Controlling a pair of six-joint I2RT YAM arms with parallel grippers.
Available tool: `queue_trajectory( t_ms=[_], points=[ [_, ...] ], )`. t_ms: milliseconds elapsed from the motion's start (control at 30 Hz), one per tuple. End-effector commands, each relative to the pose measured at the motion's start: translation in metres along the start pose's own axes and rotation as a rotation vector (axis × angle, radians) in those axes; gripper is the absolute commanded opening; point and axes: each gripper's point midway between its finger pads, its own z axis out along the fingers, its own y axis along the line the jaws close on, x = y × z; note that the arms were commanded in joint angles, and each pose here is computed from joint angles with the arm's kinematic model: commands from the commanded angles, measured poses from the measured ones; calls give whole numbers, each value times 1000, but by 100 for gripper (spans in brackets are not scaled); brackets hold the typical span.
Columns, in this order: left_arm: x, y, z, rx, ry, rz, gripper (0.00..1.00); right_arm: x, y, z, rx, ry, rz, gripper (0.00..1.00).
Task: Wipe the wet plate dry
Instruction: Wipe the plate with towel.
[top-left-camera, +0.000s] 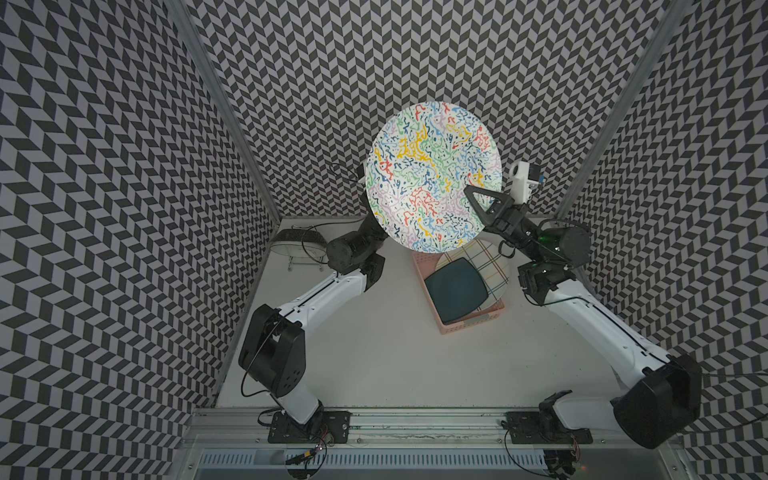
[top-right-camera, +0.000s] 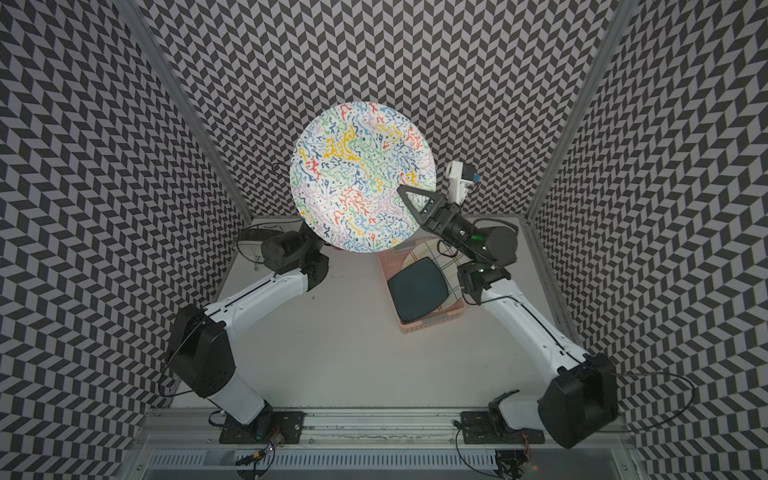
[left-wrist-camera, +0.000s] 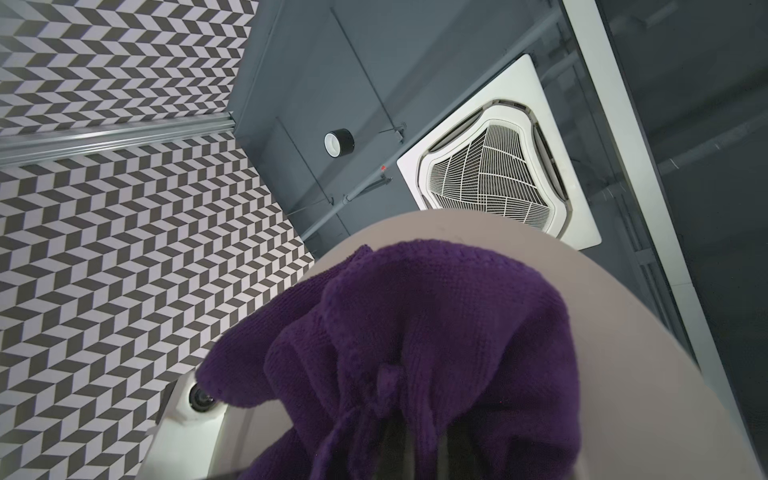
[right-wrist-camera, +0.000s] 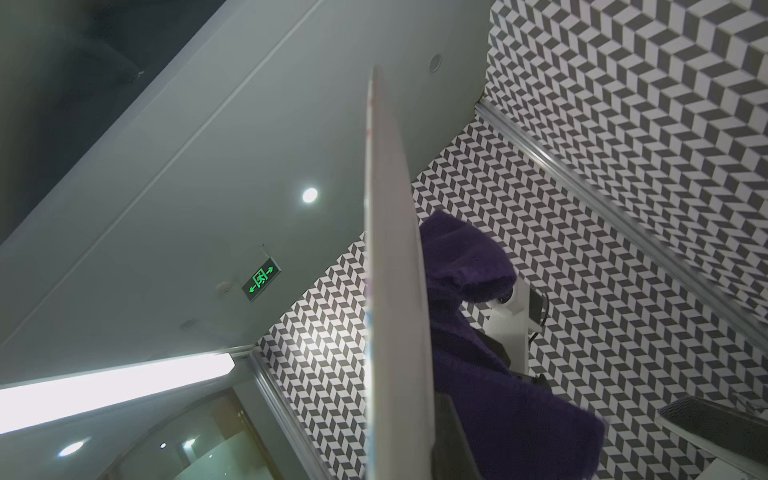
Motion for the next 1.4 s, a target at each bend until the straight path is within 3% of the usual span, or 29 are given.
queue_trajectory(
  t_ms=[0, 233, 433, 500, 567, 667, 800, 1000, 1233, 1367],
  points=[
    [52, -29, 15, 107, 157, -9, 0, -13, 15, 7, -27, -47, -54, 0],
    [77, -24, 0, 17, 233, 91, 0, -93, -5, -2, 14, -241, -69, 0],
    [73, -27, -18, -186, 282, 292, 0, -101, -41, -30, 169, -274, -90, 0],
    [61, -4, -24, -399, 305, 430, 0, -95, -47, -35, 232, -262, -121, 0],
    [42, 18, -33, -647, 313, 645, 0, -84, -51, -35, 271, -226, -140, 0],
    [23, 51, -57, -918, 380, 787, 0, -65, -54, -31, 295, -192, -150, 0],
    [20, 48, -54, -927, 409, 874, 0, -59, -59, -35, 343, -205, -154, 0],
    [22, 29, -52, -906, 404, 930, 0, -100, -79, -83, 467, -408, -79, 0],
    [17, 21, -50, -917, 380, 963, 0, -74, -77, -47, 436, -220, -141, 0],
    [-16, 46, -76, -1130, 291, 985, 0, -52, -62, -26, 346, -175, -138, 0]
  ],
)
